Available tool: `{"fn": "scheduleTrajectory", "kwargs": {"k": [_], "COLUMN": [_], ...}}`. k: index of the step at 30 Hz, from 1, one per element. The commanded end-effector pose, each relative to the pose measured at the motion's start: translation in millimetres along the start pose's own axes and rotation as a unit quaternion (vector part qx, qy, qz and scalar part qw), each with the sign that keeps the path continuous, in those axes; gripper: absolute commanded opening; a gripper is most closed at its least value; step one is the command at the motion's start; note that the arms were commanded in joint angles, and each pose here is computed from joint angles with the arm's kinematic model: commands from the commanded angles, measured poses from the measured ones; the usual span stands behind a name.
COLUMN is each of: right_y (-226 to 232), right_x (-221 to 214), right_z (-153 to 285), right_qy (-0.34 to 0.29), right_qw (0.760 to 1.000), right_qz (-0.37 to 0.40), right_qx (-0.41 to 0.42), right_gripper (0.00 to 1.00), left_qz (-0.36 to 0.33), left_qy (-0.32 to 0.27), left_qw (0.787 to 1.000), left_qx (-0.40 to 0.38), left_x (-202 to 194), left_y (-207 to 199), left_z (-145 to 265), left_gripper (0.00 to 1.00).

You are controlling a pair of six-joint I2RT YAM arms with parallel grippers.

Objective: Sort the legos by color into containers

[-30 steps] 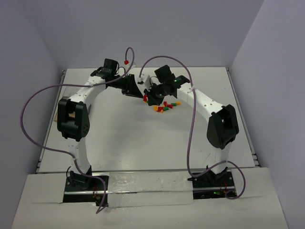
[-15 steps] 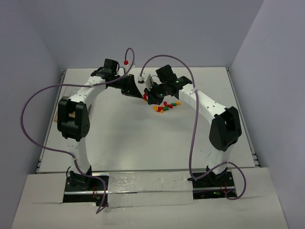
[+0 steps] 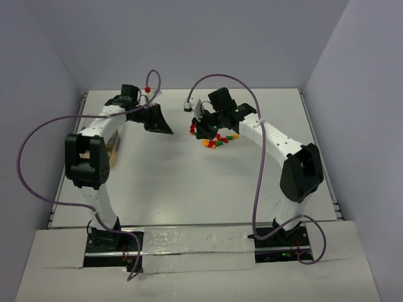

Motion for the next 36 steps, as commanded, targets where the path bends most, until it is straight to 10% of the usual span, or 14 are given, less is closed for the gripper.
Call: {"fn": "scheduleTrajectory", "kwargs": {"k": [1, 13, 28, 36], "right_y": [-4.7, -7.0, -10.0, -4.5], "right_x": [10.2, 3.9, 9.7, 13.5], "right_z": [17.6, 8.8, 5.3, 8.5], "right_qy": [-0.021, -0.013, -0.019, -0.034], "right_qw": [0.999, 1.0, 0.999, 0.999], "right_qz": [0.021, 0.02, 0.026, 0.029], "right_qx": [-0.025, -0.016, -0.006, 0.01], "right_gripper": [0.0, 0.0, 0.0, 0.0], "left_qz": [-0.064, 0.037, 0.082, 0.099], "left_qy": [-0.099, -0.103, -0.063, -0.062], "left_qw": [0.991, 0.966, 0.923, 0.921], "left_qx": [0.061, 0.234, 0.371, 0.371], "left_x": [17.4, -33.4, -71.4, -69.7], "left_y": [4.4, 109.3, 165.0, 174.0], "left_z": [87.7, 218.1, 225.2, 220.4], "left_gripper": [0.0, 0.01, 0.08, 0.4]}}
Point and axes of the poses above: each gripper's point midway between its finger pads, its own z axis back along the fingers, its own y axis along the line the jaws close on, x = y × z, the point moved 4 cm from there along z, back along the fingers, and after that the axes turned 5 degrees about z, right-handed, at the moved point
